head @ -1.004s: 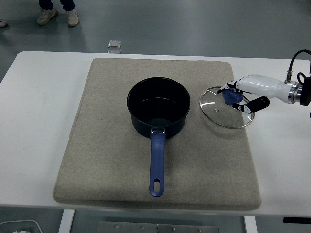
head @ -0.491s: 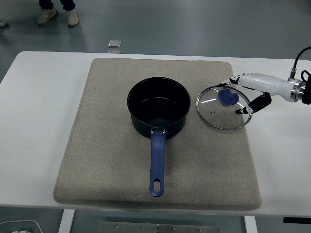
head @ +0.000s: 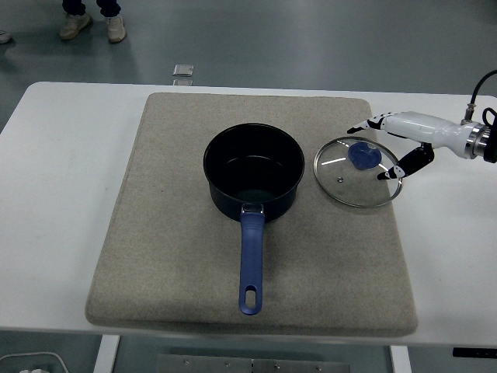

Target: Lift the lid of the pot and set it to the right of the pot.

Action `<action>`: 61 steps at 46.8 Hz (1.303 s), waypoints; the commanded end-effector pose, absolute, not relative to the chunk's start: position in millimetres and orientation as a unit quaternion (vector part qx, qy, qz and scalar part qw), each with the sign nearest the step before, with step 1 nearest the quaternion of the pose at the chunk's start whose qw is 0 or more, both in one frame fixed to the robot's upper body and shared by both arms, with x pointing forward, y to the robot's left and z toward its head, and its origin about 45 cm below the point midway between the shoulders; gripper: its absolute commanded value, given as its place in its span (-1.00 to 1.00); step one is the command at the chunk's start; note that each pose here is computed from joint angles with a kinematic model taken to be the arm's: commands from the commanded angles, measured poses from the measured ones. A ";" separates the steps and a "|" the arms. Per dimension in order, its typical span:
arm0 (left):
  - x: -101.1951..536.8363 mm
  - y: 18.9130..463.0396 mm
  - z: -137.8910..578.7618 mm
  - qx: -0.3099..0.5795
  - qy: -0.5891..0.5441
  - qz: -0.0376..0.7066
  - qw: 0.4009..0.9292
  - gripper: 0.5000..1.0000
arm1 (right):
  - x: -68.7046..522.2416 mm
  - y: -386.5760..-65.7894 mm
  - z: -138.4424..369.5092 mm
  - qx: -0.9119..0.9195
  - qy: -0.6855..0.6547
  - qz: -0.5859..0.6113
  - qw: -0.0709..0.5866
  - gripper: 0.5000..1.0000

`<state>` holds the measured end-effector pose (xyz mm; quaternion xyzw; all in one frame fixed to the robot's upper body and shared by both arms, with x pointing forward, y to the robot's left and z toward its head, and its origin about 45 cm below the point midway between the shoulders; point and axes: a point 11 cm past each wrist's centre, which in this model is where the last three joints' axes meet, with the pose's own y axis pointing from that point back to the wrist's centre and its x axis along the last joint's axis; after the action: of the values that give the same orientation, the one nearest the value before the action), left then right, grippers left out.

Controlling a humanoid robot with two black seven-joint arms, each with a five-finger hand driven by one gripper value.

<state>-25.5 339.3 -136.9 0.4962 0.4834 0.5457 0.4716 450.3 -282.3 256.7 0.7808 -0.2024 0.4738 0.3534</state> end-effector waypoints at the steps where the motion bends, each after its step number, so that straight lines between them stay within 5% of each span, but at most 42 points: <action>1: -25.5 339.2 -136.9 0.496 0.483 0.546 0.472 1.00 | 457.1 -284.4 274.1 0.770 -0.210 0.489 0.352 0.69; 16: -25.5 339.2 -136.9 0.496 0.483 0.546 0.472 1.00 | 482.6 -274.3 361.1 0.738 -0.255 0.542 0.311 0.69; 30: -25.5 339.2 -136.9 0.496 0.483 0.546 0.472 1.00 | 502.5 -279.9 445.3 0.782 -0.500 0.369 0.044 0.68; 47: -25.5 339.2 -136.9 0.496 0.483 0.546 0.472 1.00 | 516.2 -300.5 445.8 0.763 -0.601 0.223 -0.079 0.68; 61: -25.5 339.2 -136.9 0.496 0.483 0.546 0.472 1.00 | 524.5 -306.4 388.9 0.743 -0.661 0.086 -0.056 0.69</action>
<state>-25.6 339.3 -136.9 0.4963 0.4834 0.5457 0.4715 524.5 -315.6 407.1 0.7411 -0.6609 0.0980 -0.0662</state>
